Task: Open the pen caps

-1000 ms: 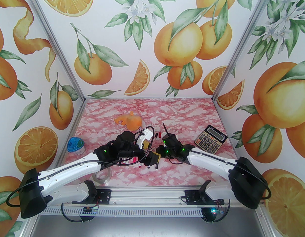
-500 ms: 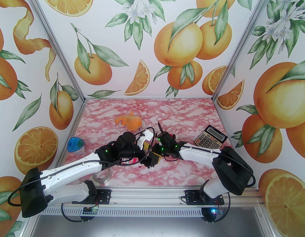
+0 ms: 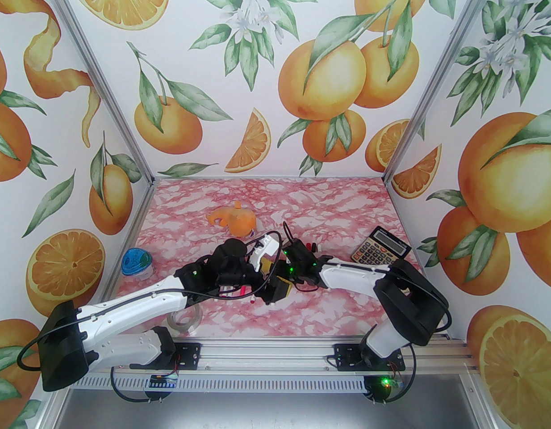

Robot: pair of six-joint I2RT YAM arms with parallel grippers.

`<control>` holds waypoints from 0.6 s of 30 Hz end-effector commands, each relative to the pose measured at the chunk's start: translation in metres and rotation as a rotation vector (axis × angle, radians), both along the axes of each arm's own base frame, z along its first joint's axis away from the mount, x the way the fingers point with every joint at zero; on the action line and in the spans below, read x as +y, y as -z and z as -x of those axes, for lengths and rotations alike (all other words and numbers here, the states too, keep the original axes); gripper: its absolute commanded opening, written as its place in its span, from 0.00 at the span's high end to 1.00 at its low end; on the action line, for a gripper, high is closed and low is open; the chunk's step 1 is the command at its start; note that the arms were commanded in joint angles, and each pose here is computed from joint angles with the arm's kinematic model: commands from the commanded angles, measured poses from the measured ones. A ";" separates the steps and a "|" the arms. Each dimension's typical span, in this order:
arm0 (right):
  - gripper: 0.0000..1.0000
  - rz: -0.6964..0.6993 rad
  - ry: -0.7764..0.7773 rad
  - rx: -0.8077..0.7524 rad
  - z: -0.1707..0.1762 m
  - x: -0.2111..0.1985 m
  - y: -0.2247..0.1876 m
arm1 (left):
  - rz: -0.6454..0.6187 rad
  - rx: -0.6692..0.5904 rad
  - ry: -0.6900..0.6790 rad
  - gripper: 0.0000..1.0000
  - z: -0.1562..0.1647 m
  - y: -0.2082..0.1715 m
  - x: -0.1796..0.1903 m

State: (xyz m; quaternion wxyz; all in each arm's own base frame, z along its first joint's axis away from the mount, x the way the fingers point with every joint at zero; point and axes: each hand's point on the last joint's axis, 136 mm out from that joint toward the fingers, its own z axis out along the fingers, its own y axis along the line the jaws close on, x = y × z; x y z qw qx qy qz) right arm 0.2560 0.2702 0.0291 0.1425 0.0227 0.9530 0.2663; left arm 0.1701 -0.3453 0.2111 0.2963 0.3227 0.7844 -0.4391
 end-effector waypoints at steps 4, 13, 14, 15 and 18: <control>0.66 -0.054 -0.014 -0.042 -0.006 0.011 -0.011 | 0.025 0.003 0.003 0.00 -0.001 -0.001 -0.002; 0.64 -0.023 -0.025 -0.138 -0.009 -0.002 -0.034 | 0.060 0.009 -0.027 0.00 -0.004 -0.001 -0.008; 0.64 -0.012 -0.023 -0.145 -0.009 -0.006 -0.036 | 0.060 0.012 -0.028 0.00 -0.004 0.001 -0.010; 0.64 0.005 -0.018 -0.149 -0.009 -0.013 -0.038 | 0.063 0.013 -0.031 0.00 -0.003 0.002 -0.012; 0.63 0.044 0.015 -0.147 -0.010 -0.035 -0.042 | 0.074 0.018 -0.030 0.00 -0.001 0.004 -0.017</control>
